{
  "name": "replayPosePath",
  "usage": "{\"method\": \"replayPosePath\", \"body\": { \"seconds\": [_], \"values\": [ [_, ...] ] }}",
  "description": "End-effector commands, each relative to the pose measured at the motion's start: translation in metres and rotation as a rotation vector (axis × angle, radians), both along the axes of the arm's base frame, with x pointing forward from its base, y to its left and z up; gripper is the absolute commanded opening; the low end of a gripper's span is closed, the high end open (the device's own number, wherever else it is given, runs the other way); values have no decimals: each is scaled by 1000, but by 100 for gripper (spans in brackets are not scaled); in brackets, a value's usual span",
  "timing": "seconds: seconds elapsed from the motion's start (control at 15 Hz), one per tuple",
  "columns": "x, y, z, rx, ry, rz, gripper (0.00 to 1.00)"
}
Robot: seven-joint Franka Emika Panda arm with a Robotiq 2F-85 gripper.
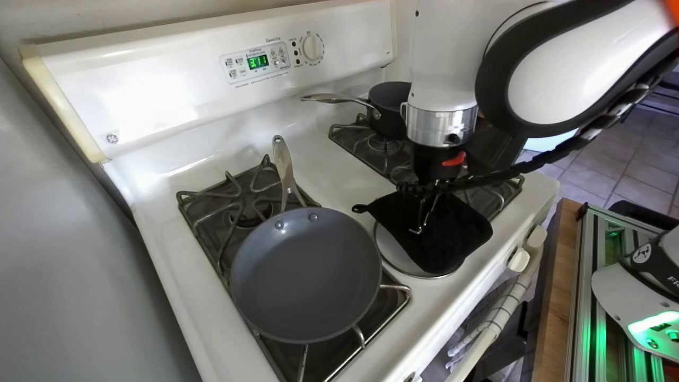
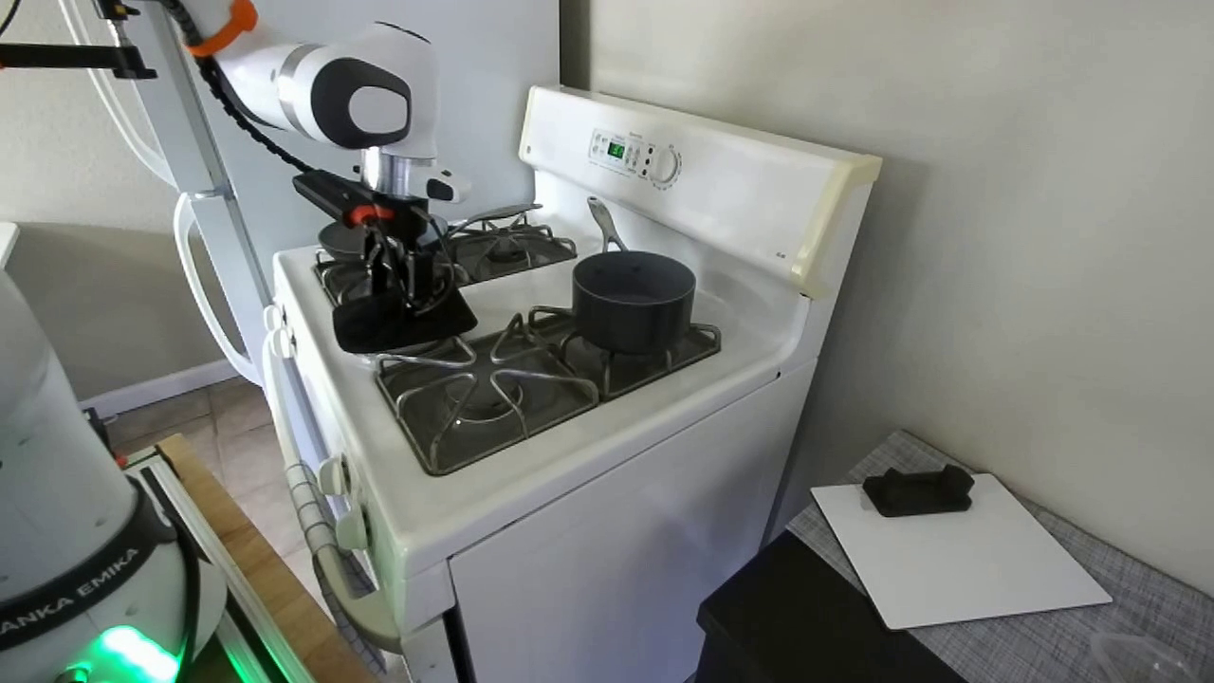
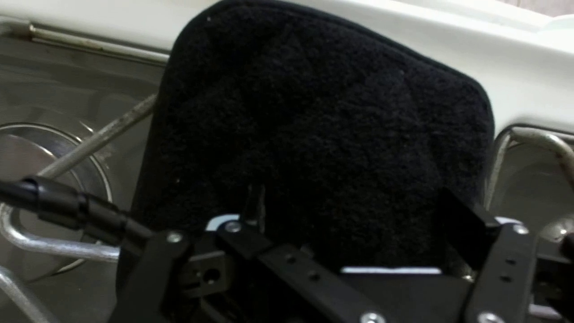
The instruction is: Pick up the black oven mitts and put it on the clear pot lid, pick up the black oven mitts with the pot lid and cover the black pot
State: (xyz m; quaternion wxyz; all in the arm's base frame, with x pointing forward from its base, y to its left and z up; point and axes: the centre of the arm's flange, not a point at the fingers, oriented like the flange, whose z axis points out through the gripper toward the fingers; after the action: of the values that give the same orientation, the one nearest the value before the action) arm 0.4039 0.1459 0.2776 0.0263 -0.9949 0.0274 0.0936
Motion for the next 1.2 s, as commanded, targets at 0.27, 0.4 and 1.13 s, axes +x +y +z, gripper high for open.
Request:
{"method": "replayPosePath", "body": {
  "seconds": [0.27, 0.4, 1.13],
  "values": [
    [11, 7, -11, 31, 29, -23, 43],
    [14, 8, -10, 36, 23, -32, 26],
    [33, 4, -9, 54, 20, -44, 5]
  ]
}}
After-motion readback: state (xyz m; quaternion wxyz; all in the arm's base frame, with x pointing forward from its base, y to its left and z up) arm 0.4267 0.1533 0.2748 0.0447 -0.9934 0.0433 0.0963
